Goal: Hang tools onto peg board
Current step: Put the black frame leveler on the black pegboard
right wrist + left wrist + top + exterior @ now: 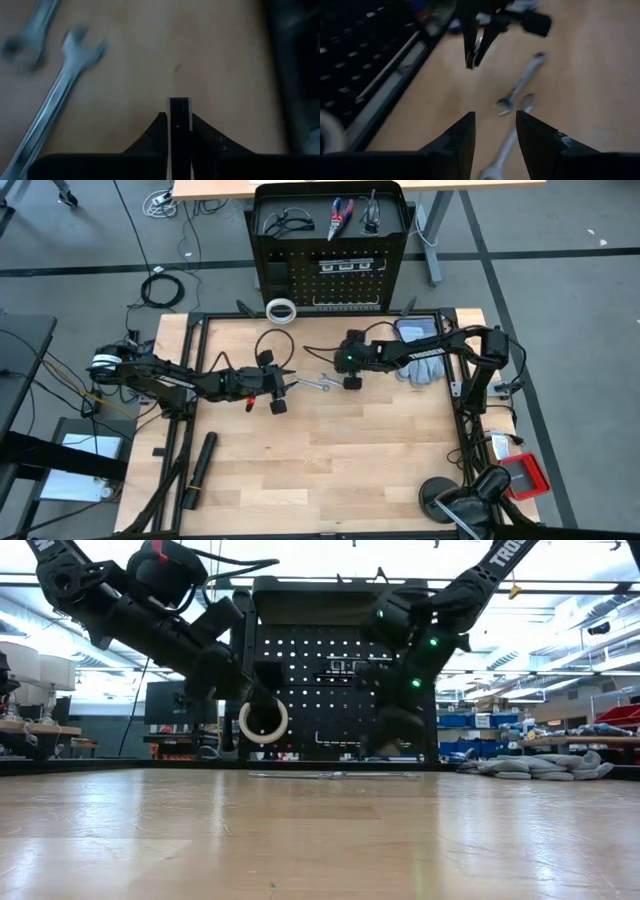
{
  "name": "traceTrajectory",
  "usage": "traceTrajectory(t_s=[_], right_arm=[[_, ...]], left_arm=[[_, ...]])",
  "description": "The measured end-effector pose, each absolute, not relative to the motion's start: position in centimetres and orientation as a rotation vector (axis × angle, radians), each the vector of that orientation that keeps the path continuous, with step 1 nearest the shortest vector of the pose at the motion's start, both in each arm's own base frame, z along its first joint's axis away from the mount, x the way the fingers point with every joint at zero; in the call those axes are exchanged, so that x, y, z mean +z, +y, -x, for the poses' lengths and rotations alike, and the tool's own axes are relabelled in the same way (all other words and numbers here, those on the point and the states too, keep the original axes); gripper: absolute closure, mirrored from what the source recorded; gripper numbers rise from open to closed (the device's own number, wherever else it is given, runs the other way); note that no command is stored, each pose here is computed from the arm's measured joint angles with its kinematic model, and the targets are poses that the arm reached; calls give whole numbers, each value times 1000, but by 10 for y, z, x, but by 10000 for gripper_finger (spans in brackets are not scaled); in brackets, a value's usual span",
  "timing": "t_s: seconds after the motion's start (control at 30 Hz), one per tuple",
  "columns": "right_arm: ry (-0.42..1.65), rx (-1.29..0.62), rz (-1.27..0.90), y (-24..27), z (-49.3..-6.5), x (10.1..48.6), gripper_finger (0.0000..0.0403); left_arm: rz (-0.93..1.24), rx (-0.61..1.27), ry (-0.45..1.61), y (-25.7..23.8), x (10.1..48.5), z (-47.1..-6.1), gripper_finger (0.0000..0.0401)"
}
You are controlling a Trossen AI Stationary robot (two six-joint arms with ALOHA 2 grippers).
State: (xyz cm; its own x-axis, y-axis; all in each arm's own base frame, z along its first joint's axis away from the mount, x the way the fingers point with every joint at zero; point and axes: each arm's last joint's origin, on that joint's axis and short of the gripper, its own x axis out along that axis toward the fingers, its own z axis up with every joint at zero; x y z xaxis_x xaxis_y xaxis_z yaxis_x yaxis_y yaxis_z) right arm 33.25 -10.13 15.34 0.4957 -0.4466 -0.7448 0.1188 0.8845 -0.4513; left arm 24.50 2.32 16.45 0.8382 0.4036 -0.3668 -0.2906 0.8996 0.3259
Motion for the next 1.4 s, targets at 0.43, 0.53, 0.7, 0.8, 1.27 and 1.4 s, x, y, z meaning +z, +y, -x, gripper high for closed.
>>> traceTrajectory(t_s=[0.43, 0.53, 0.7, 0.8, 1.27, 1.4], right_arm=[[724, -497, 826, -149, -344, 190, 349], [689, -488, 881, -164, -341, 192, 349], [782, -587, 930, -196, -332, 175, 341], [834, -618, 932, -211, -326, 163, 342], [844, -742, 808, -238, -311, 153, 270], [866, -712, 793, -234, -312, 149, 242]], left_arm=[[-248, 389, 407, 23, 171, -244, 254], [-242, 388, 378, 23, 173, -245, 254], [-217, 309, 316, 21, 178, -248, 254], [-209, 303, 296, 21, 180, -248, 254], [-206, 299, 300, 21, 179, -248, 254], [-207, 298, 308, 21, 178, -248, 254]])
